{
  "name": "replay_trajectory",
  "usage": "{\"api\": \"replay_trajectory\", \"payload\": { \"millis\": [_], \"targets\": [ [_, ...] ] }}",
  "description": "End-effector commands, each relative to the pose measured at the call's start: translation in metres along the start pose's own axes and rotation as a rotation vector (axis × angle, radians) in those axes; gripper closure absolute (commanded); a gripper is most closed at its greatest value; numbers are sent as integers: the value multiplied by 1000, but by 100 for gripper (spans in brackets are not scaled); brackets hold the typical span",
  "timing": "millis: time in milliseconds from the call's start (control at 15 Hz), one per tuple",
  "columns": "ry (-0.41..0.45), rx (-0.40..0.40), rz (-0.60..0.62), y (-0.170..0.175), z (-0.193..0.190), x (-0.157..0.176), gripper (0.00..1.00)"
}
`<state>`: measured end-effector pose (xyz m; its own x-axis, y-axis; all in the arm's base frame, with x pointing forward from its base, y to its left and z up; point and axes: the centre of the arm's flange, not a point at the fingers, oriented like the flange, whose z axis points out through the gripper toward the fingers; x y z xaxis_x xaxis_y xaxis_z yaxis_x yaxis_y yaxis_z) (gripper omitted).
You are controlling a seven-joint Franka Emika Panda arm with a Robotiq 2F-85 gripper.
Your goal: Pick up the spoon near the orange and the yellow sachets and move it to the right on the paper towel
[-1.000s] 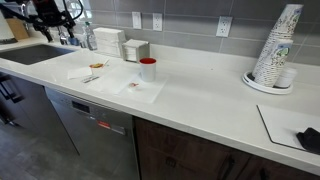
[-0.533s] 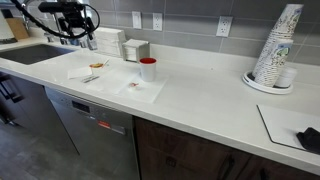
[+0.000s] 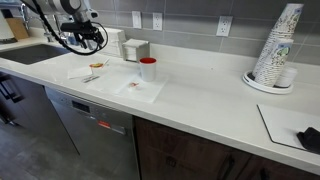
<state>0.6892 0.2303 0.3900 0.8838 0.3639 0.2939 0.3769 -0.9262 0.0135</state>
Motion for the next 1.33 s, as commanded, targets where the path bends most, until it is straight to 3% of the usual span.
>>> {"api": "replay_trajectory", "payload": {
  "millis": [0, 267, 333, 800, 1267],
  "targets": [
    [45, -6, -9, 1, 44, 28, 0],
    [68, 28, -33, 7, 71, 34, 0],
    [51, 15, -5, 2, 56, 18, 0],
    [61, 17, -19, 4, 63, 25, 0],
    [106, 13, -11, 7, 101, 45, 0]
  ]
}}
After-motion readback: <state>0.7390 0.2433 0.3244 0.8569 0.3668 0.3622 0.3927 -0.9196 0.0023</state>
